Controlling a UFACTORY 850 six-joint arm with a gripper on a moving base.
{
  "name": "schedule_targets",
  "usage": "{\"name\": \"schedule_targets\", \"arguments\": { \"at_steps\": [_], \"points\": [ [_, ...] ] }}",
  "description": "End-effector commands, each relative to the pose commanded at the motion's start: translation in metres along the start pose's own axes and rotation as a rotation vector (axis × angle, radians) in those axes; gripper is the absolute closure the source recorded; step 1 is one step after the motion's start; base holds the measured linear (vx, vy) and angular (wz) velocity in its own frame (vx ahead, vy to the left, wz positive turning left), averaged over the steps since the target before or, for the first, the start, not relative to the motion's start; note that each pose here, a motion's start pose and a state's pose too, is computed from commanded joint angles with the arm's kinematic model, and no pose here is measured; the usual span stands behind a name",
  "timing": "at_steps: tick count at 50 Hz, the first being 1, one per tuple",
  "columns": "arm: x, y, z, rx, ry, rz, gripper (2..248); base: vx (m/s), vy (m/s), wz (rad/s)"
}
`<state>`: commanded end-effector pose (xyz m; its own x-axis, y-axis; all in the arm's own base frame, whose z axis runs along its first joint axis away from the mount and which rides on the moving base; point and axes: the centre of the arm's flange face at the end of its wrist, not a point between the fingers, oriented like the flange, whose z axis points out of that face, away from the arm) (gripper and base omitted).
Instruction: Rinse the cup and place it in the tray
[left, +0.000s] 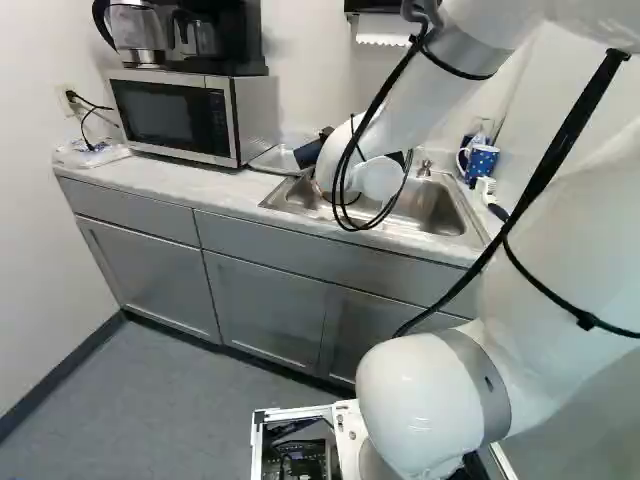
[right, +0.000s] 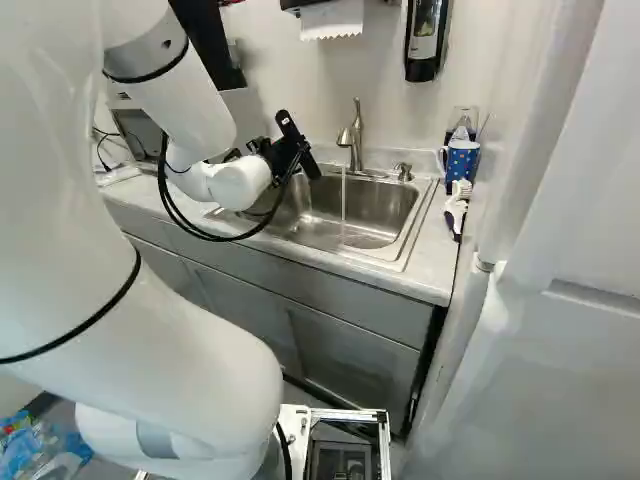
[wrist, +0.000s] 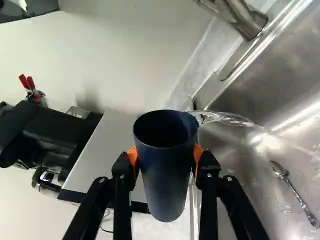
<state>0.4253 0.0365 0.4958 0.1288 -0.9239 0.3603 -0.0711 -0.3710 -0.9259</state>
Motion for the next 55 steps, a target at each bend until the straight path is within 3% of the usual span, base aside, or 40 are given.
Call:
{"name": "schedule_targets", "arguments": {
  "at_steps": [55],
  "points": [
    [0.0000,0.0000,0.0000,0.000,0.000,0.578,127,0.000,0.000,0.000]
  ]
}}
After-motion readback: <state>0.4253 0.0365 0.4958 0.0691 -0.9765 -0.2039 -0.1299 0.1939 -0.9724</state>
